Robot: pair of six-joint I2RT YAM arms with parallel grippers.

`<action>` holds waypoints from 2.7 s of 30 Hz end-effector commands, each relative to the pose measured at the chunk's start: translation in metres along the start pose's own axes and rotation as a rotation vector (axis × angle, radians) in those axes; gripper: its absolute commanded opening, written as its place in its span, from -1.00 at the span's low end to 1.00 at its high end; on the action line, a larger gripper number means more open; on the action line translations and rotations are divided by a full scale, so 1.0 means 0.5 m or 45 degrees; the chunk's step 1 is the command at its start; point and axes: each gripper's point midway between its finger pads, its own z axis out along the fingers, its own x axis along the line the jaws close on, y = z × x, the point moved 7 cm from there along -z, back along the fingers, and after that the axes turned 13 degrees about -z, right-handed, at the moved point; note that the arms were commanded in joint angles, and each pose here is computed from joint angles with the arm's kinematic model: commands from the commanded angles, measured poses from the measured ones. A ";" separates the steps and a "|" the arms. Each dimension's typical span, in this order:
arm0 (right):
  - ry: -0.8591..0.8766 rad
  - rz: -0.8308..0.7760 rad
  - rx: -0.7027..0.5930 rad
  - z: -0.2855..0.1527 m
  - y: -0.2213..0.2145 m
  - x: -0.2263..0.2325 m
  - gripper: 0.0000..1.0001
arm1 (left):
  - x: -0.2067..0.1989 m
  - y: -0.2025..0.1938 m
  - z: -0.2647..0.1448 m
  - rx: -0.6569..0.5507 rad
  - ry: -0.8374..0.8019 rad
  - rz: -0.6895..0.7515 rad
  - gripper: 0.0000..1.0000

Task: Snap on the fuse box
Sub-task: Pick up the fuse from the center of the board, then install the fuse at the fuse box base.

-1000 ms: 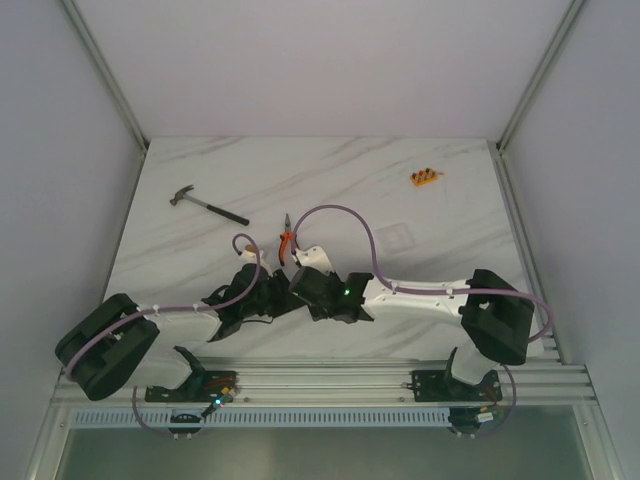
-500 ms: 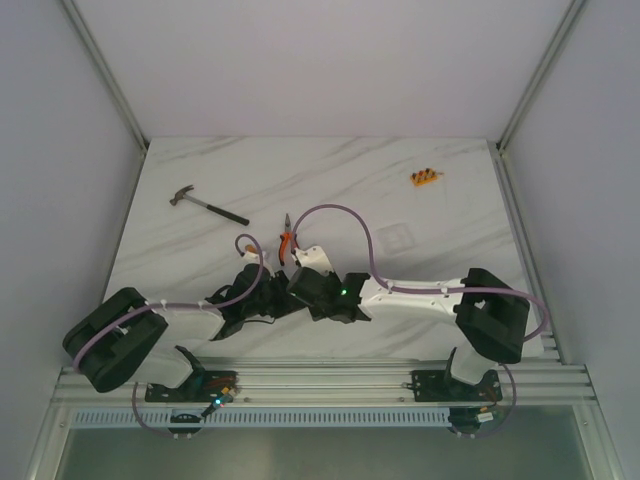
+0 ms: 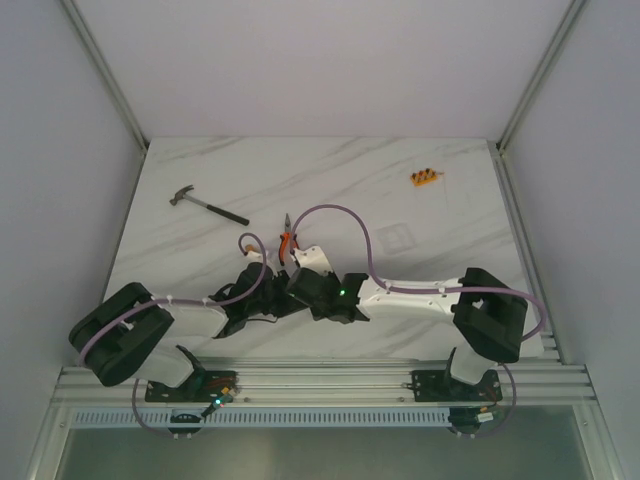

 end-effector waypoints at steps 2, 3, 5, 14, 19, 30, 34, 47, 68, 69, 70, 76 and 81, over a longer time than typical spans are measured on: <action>-0.030 0.017 -0.056 0.001 0.024 0.008 -1.00 | 0.015 -0.006 0.009 0.021 0.059 -0.020 -0.34; -0.031 0.016 -0.056 0.001 0.024 0.007 -1.00 | 0.015 -0.007 0.009 0.021 0.061 -0.022 -0.34; -0.033 0.014 -0.052 0.003 0.021 0.007 -1.00 | 0.016 -0.006 0.010 0.020 0.066 -0.025 -0.36; -0.076 -0.026 0.023 0.013 -0.002 0.005 -1.00 | 0.018 -0.005 0.008 0.009 0.080 -0.034 -0.39; -0.076 -0.027 0.047 0.012 -0.010 0.010 -1.00 | 0.021 -0.006 0.008 0.009 0.090 -0.045 -0.41; -0.019 0.069 0.101 0.012 -0.018 0.029 -0.73 | 0.024 -0.005 0.004 -0.010 0.098 -0.060 -0.47; -0.012 0.138 0.086 0.003 -0.010 0.031 -0.49 | 0.026 -0.005 0.003 -0.012 0.100 -0.064 -0.48; -0.030 0.214 0.020 -0.030 0.030 0.010 -0.33 | 0.019 -0.001 -0.008 -0.043 0.076 -0.070 -0.50; 0.144 0.331 0.121 -0.006 0.042 -0.009 -0.43 | 0.008 -0.002 -0.017 -0.064 0.103 -0.035 -0.28; 0.145 0.332 0.122 -0.005 0.042 -0.009 -0.44 | 0.008 -0.002 -0.017 -0.063 0.104 -0.036 -0.28; 0.146 0.332 0.128 -0.003 0.041 -0.009 -0.45 | 0.008 -0.002 -0.016 -0.061 0.105 -0.035 -0.27; 0.160 0.335 0.159 0.006 0.034 -0.007 -0.52 | 0.007 -0.004 -0.013 -0.050 0.109 -0.031 -0.26; 0.172 0.324 0.184 0.012 0.028 -0.002 -0.62 | 0.007 -0.004 -0.011 -0.045 0.111 -0.028 -0.27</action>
